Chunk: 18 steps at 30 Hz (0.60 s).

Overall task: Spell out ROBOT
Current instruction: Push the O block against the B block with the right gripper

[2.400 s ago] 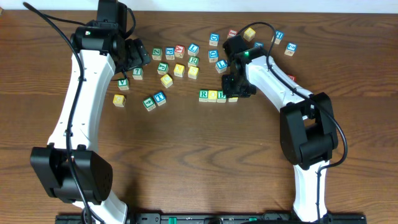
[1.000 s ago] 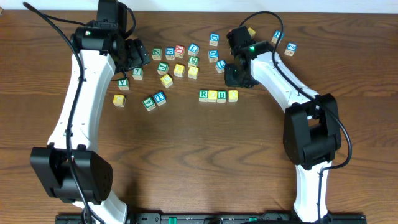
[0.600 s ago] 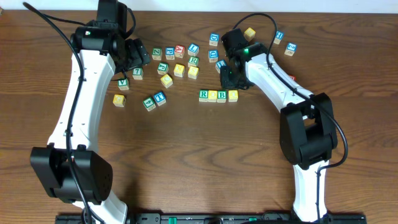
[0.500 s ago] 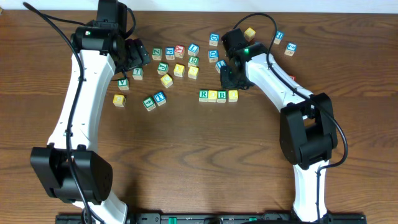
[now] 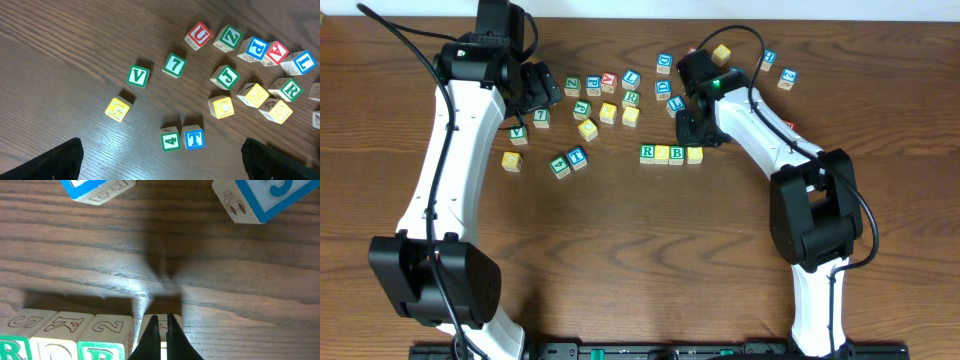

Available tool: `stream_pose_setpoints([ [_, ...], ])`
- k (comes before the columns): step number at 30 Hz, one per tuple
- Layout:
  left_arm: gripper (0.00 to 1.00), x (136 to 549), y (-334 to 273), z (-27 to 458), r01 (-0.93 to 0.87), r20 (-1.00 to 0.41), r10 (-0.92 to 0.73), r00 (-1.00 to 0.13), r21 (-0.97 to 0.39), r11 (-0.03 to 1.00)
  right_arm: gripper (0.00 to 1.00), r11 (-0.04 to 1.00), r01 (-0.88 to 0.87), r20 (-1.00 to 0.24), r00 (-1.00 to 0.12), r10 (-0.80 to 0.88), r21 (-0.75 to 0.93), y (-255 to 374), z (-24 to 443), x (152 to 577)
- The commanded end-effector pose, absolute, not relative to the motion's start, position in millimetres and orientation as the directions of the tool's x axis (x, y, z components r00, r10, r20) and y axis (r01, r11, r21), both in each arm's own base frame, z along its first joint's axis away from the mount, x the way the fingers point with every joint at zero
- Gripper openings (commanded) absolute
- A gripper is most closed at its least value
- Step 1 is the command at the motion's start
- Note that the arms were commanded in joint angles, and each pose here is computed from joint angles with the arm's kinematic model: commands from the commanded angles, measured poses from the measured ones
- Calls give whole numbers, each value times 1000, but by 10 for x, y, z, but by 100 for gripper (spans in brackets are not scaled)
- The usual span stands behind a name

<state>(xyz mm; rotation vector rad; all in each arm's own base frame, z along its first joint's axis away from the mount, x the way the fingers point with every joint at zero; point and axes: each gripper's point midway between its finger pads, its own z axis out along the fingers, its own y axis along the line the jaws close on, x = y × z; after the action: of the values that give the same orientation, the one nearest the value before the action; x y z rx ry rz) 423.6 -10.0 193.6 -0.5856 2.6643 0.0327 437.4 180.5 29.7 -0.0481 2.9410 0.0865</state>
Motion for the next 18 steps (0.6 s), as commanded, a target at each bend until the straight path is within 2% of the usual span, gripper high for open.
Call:
stream_pose_setpoints([
  [1, 100, 4210, -65, 2011, -407, -414, -393, -821, -57, 912, 1, 999, -33, -174, -984, -27, 31, 1779, 205, 4320],
  [18, 100, 4210, -65, 2011, -407, -414, -393, -821, -57, 912, 1, 999, -34, -159, -987, -27, 38, 1786, 200, 4288],
])
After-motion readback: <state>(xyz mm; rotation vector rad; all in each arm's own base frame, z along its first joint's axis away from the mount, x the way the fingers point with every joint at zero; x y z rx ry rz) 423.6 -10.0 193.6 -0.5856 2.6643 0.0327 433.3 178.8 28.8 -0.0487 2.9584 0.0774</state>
